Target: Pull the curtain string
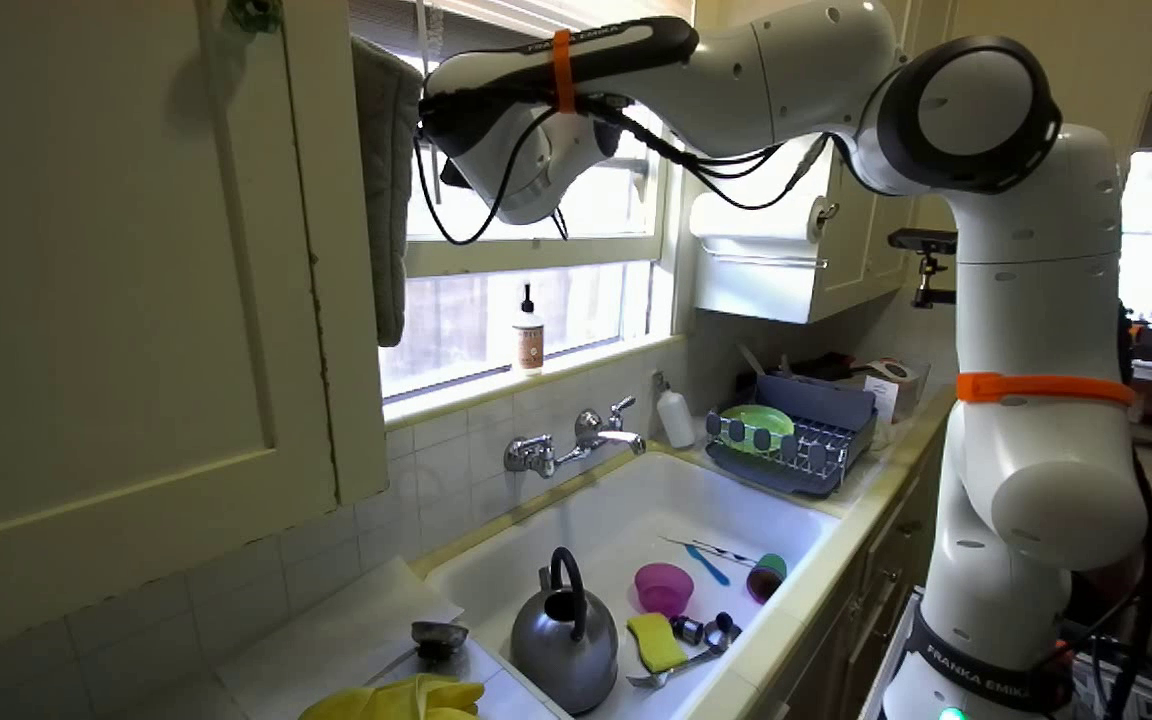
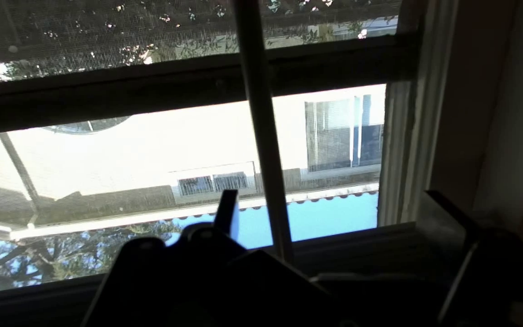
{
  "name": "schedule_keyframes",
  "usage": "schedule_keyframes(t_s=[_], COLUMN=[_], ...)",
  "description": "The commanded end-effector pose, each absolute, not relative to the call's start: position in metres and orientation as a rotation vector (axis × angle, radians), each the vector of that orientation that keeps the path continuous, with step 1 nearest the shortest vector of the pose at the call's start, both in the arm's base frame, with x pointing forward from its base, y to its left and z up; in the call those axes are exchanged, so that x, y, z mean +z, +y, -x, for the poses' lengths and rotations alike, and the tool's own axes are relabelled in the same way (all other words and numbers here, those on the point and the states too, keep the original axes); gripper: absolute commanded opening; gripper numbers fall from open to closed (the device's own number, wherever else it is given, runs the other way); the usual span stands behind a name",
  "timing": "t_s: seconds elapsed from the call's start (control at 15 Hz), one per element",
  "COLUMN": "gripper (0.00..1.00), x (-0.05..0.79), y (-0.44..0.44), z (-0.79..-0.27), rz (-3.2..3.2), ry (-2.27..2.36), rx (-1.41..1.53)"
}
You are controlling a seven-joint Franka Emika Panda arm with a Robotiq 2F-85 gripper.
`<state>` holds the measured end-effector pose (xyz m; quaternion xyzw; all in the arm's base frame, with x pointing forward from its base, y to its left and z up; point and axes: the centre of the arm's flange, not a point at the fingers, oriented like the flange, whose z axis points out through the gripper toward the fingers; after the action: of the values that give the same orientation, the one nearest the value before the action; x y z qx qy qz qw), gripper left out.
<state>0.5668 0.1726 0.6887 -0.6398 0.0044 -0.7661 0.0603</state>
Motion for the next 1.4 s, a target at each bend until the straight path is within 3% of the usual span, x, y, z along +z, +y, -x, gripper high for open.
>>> schedule_keyframes(t_s=[0.0,0.13,0.2,0.33,0.87,1.0,1.33], gripper=[1.0,1.0,0.77,0.66,0.04,0.0,0.03], x=[0.6903,0.6896,0.6894,0.6901,0.692,0.6929,0.697], y=[0.1832,0.1842,0.1847,0.1858,0.1869,0.1865,0.1836], z=[-0.5792,-0.5822,-0.5831,-0.5849,-0.5878,-0.5887,-0.5853], rz=[1.908,1.903,1.902,1.894,1.884,1.884,1.884], ry=[0.078,0.083,0.082,0.083,0.089,0.09,0.038], rx=[-2.344,-2.342,-2.337,-2.337,-2.336,-2.335,-2.297])
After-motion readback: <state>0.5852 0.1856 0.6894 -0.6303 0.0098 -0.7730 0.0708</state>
